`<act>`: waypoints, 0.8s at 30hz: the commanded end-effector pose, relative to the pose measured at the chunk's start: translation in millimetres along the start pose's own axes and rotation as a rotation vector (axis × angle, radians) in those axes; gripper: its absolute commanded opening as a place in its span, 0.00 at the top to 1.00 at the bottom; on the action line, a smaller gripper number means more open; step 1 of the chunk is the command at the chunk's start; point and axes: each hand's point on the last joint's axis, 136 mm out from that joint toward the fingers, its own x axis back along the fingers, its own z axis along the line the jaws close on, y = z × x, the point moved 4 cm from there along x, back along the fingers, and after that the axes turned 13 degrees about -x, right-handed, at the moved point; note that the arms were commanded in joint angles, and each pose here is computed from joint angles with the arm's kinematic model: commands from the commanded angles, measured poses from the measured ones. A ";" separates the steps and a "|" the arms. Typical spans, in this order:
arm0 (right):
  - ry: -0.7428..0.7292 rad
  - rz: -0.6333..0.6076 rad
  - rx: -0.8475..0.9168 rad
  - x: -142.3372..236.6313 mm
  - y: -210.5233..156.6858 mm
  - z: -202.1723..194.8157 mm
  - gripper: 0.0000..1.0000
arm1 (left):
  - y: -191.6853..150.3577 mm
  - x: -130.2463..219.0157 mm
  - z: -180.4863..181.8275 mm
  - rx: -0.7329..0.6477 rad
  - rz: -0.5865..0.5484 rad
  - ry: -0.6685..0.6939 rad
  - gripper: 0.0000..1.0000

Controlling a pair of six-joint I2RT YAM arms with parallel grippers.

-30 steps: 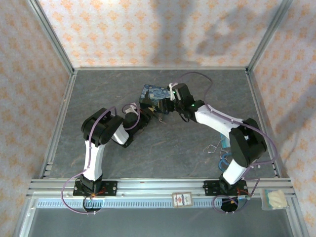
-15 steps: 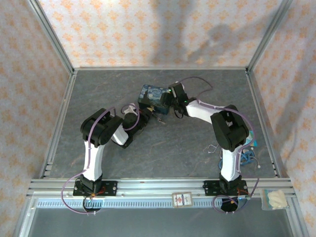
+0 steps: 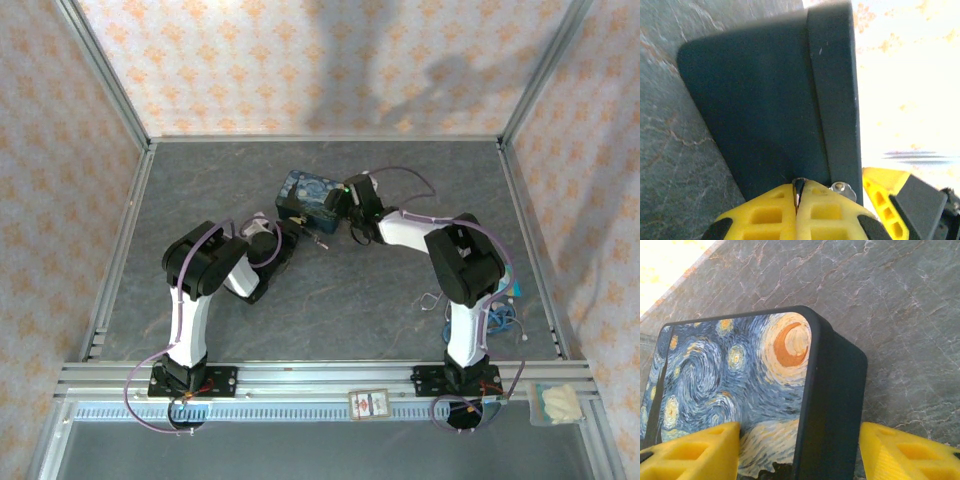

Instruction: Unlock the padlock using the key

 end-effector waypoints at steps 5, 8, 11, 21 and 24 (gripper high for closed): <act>-0.101 -0.061 -0.048 7.3 5.6 -26.7 0.39 | 28.7 10.5 2.3 0.073 -0.184 0.047 1.00; -0.095 -0.064 -0.048 7.2 6.9 -24.1 0.39 | 30.6 12.2 0.1 0.073 -0.189 0.037 1.00; -0.087 -0.069 -0.032 6.6 10.2 -18.1 0.39 | 30.5 13.1 -3.9 0.060 -0.155 0.018 1.00; 0.032 -0.140 0.130 36.9 39.4 34.9 0.00 | 47.6 44.0 -22.1 -0.096 0.013 0.027 1.00; 0.046 -0.187 0.175 56.4 48.4 41.9 0.00 | 49.4 55.3 -13.7 -0.129 0.089 0.075 1.00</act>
